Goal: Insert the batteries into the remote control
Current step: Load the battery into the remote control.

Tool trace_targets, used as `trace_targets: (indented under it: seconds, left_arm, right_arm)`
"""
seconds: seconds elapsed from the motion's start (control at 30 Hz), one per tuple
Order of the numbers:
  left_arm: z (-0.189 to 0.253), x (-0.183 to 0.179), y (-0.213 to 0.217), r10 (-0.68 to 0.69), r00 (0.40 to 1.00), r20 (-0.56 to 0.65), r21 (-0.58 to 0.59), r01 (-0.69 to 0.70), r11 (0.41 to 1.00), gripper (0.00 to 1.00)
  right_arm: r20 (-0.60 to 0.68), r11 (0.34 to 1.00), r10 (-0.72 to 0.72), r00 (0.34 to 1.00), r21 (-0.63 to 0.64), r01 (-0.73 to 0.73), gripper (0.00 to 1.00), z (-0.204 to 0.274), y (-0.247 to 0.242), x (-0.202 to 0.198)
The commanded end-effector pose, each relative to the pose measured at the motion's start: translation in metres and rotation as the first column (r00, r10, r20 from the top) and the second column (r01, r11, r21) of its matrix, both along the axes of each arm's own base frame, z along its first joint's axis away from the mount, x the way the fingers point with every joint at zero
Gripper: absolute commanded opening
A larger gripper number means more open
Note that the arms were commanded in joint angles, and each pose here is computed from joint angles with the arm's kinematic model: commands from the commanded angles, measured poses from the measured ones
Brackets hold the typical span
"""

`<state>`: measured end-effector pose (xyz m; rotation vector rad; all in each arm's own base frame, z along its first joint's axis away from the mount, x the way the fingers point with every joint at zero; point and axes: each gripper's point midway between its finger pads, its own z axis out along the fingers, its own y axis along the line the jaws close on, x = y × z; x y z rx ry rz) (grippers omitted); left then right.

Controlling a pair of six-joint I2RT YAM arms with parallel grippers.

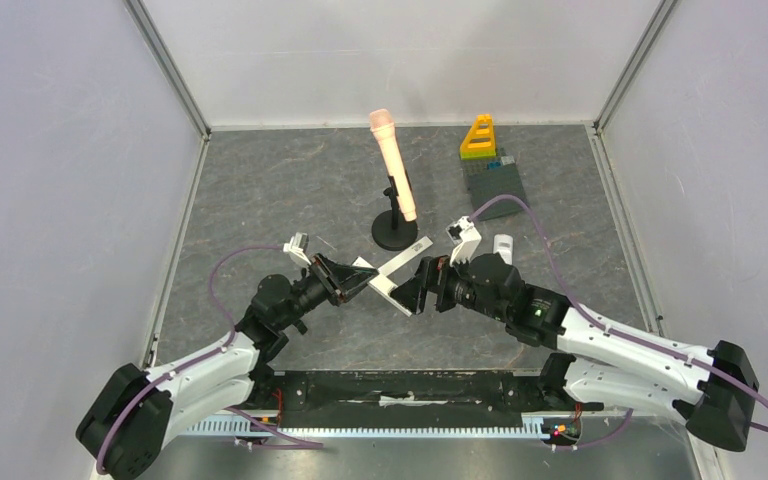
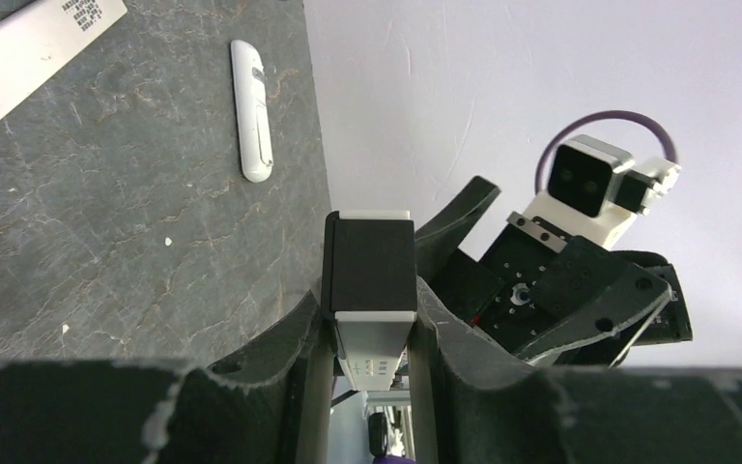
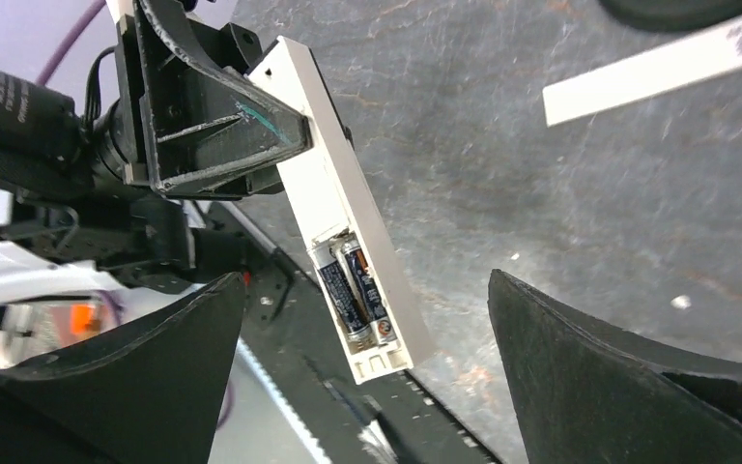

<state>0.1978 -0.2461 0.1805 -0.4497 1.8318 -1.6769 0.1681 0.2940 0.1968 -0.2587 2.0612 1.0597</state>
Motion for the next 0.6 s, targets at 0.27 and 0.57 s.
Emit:
trace_targets:
  seconds: [0.27,0.57]
  left_arm:
    - [0.023,0.006,0.003,0.029,0.988,0.149,0.014,-0.031,0.999,0.02]
    - [0.026,0.004,0.002,0.016,0.982,0.187,0.024,-0.020,0.999,0.02]
  right_arm:
    - [-0.343,0.917,-0.049,0.938,0.357,0.179,0.98,0.008,0.019,-0.007]
    - [-0.424,0.881,-0.025,0.905,0.419,0.221,0.98,0.002,0.027,-0.006]
